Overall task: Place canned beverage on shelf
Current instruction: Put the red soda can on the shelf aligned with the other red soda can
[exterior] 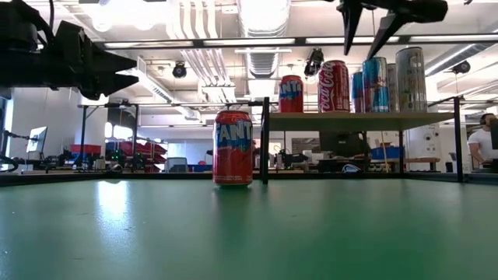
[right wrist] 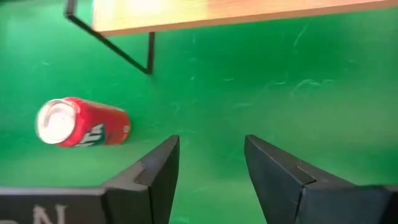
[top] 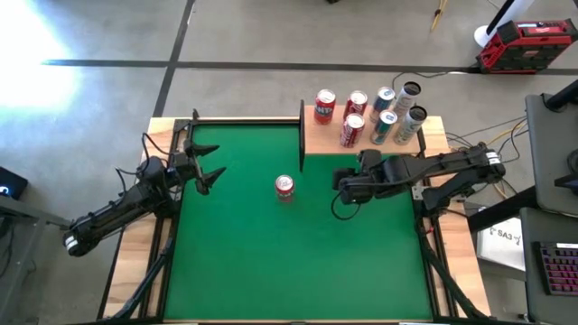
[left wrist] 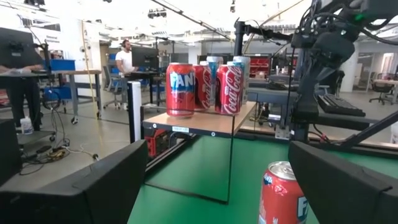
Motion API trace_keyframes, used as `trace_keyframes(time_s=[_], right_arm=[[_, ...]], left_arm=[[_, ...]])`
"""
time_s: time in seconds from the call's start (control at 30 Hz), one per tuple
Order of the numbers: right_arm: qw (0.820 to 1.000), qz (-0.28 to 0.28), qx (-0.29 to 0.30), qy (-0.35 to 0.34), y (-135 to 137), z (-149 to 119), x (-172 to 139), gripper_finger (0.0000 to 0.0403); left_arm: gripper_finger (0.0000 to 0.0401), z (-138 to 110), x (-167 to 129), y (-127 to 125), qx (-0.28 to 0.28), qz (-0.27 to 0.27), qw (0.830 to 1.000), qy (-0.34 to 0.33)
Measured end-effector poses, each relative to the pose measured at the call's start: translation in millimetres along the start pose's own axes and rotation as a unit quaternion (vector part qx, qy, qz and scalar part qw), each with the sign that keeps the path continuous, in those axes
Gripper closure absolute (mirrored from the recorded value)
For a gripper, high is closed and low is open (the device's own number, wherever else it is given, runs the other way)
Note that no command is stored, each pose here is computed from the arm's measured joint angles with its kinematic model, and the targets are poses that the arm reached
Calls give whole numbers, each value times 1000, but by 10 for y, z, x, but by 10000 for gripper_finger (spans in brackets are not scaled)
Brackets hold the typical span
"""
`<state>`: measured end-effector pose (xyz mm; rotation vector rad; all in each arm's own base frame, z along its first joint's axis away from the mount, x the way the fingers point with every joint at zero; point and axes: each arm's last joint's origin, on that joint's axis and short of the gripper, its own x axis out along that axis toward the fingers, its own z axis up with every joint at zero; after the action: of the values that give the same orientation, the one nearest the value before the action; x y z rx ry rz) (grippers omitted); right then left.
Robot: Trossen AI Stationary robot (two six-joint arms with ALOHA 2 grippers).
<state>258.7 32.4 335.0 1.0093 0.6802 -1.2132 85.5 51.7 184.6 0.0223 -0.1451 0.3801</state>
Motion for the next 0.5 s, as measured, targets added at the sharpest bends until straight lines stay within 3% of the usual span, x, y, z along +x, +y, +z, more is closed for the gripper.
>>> trace_keyframes(time_s=[0.3, 0.5], right_arm=[[1000, 9, -2, -22, 21, 47, -66, 227], [998, 10, -11, -59, 11, 101, -70, 196]], left_arm=[[29, 2, -1, 0, 0, 0, 1000, -1], [29, 3, -1, -1, 0, 0, 1000, -2]])
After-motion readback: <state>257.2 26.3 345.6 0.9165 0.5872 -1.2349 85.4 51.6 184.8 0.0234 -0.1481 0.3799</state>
